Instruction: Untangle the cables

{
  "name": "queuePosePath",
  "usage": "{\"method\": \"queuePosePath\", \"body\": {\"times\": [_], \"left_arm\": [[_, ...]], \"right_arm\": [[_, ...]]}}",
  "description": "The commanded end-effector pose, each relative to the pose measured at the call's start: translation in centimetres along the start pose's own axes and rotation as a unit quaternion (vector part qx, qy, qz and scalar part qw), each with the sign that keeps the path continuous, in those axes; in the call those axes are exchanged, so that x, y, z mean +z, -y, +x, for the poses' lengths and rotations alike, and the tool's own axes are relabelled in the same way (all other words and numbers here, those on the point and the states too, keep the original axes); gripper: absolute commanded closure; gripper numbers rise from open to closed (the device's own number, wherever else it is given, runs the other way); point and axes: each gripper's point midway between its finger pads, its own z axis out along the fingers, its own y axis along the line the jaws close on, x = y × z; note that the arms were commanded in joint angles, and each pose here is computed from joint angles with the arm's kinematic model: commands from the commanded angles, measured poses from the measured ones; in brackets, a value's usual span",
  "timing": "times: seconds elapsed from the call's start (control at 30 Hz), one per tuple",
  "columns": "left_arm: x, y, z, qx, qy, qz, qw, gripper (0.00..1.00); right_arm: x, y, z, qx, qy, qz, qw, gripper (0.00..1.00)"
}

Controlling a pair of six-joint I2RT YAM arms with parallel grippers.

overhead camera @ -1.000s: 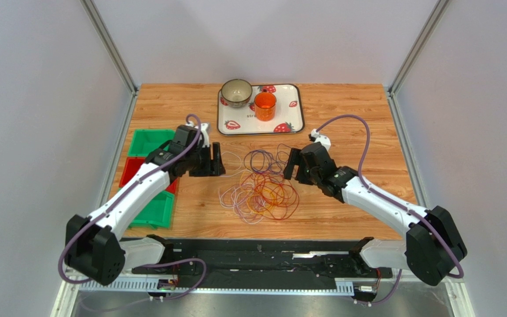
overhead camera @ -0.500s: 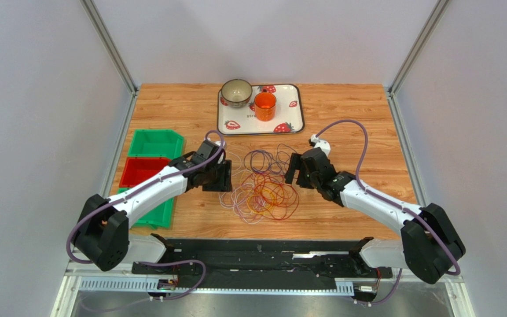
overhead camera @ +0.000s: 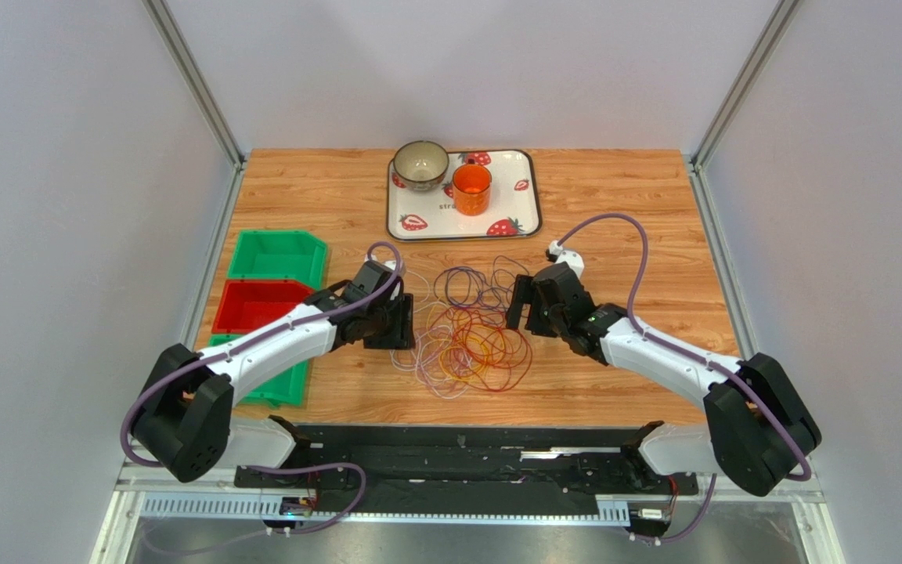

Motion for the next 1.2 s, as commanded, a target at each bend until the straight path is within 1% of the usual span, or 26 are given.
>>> {"method": "queuePosePath", "body": {"times": [0.0, 0.1, 0.2, 0.23, 0.3, 0.33, 0.4, 0.47, 0.5, 0.53, 0.6, 0.63, 0.67, 0.7, 0.73, 0.77, 0.8, 0.83, 0.87, 0.9, 0.93, 0.97, 1.03, 1.07, 1.13, 1.17], "left_arm": [[0.3, 1.2, -0.6, 0.003, 0.012, 0.017, 1.0, 0.48], [0.5, 1.4, -0.5, 0.004, 0.012, 0.016, 1.0, 0.51], [0.7, 1.3, -0.3, 0.006, 0.009, 0.012, 1.0, 0.57], [0.8, 1.3, -0.3, 0.006, 0.008, 0.011, 1.0, 0.62], [1.2, 1.3, -0.1, 0.007, 0.001, 0.011, 1.0, 0.67], [1.4, 1.5, -0.1, 0.008, 0.001, 0.015, 1.0, 0.8], [1.8, 1.9, 0.1, 0.012, -0.008, 0.017, 1.0, 0.99], [1.5, 2.3, 0.1, 0.018, -0.015, 0.018, 1.0, 1.0], [0.7, 3.3, -0.9, 0.027, -0.004, 0.027, 0.999, 1.0], [-0.2, 3.3, -0.9, 0.032, -0.01, 0.02, 0.999, 1.0], [-3.6, 4.7, -4.1, 0.04, 0.038, 0.03, 0.998, 1.0], [-5.1, 4.6, -4.1, 0.044, 0.029, 0.024, 0.998, 1.0], [-7.9, 5.6, -7.3, 0.046, 0.078, 0.024, 0.996, 1.0], [-9.8, 6.0, -8.4, 0.055, 0.095, 0.026, 0.994, 1.0], [-11.4, 5.8, -8.5, 0.062, 0.091, 0.016, 0.994, 1.0], [-14.6, 7.2, -11.1, 0.063, 0.13, 0.032, 0.989, 1.0], [-16.0, 7.6, -11.8, 0.074, 0.138, 0.033, 0.987, 1.0], [-17.2, 7.5, -11.8, 0.081, 0.131, 0.029, 0.988, 1.0], [-20.3, 8.8, -13.7, 0.084, 0.165, 0.047, 0.981, 1.0], [-21.0, 9.0, -14.3, 0.094, 0.168, 0.044, 0.98, 1.0], [-21.8, 8.8, -14.1, 0.103, 0.157, 0.034, 0.982, 1.0], [-24.9, 9.6, -15.8, 0.105, 0.192, 0.045, 0.975, 1.0], [-25.9, 9.8, -15.9, 0.126, 0.183, 0.031, 0.974, 1.0], [-28.5, 10.5, -17.2, 0.128, 0.219, 0.043, 0.966, 1.0], [-29.8, 10.9, -17.3, 0.14, 0.227, 0.045, 0.963, 1.0], [-31.5, 11.1, -17.9, 0.137, 0.249, 0.051, 0.958, 1.0]], "right_arm": [[0.0, -1.1, -1.6, 0.0, 0.022, -0.017, 1.0, 0.15], [0.1, -1.1, -1.7, 0.001, 0.021, -0.017, 1.0, 0.15], [0.1, -1.2, -1.7, 0.001, 0.021, -0.017, 1.0, 0.15], [0.1, -1.2, -1.5, 0.0, 0.018, -0.017, 1.0, 0.15], [0.2, -1.2, -1.5, 0.0, 0.018, -0.017, 1.0, 0.16], [0.3, -1.1, -1.5, -0.002, 0.017, -0.016, 1.0, 0.16], [0.3, -1.3, -1.5, -0.003, 0.016, -0.017, 1.0, 0.16], [0.4, -1.2, -1.4, -0.004, 0.013, -0.015, 1.0, 0.16], [0.4, -1.2, -1.5, -0.003, 0.013, -0.014, 1.0, 0.16], [0.4, -1.2, -1.4, -0.004, 0.014, -0.014, 1.0, 0.16], [0.4, -1.2, -1.5, -0.002, 0.015, -0.016, 1.0, 0.16], [0.3, -1.2, -1.5, -0.002, 0.016, -0.016, 1.0, 0.16], [0.3, -1.2, -1.5, -0.003, 0.017, -0.016, 1.0, 0.16], [0.3, -1.2, -1.4, -0.002, 0.017, -0.017, 1.0, 0.16], [0.3, -1.2, -1.5, -0.002, 0.018, -0.017, 1.0, 0.16], [0.3, -1.2, -1.5, -0.002, 0.018, -0.017, 1.0, 0.16], [0.2, -1.1, -1.5, -0.001, 0.019, -0.017, 1.0, 0.16], [0.2, -1.2, -1.5, -0.001, 0.019, -0.018, 1.0, 0.16], [0.2, -1.2, -1.5, -0.001, 0.019, -0.018, 1.0, 0.17], [0.2, -1.1, -1.5, 0.0, 0.02, -0.017, 1.0, 0.17], [0.1, -1.1, -1.4, -0.001, 0.02, -0.018, 1.0, 0.16], [0.1, -1.1, -1.5, 0.0, 0.021, -0.02, 1.0, 0.16], [0.0, -1.2, -1.6, 0.001, 0.025, -0.022, 0.999, 0.16], [0.0, -1.1, -1.6, 0.002, 0.026, -0.021, 0.999, 0.16], [-0.1, -1.2, -1.6, 0.002, 0.027, -0.024, 0.999, 0.17], [-0.1, -1.1, -1.5, 0.003, 0.027, -0.023, 0.999, 0.16]]}}
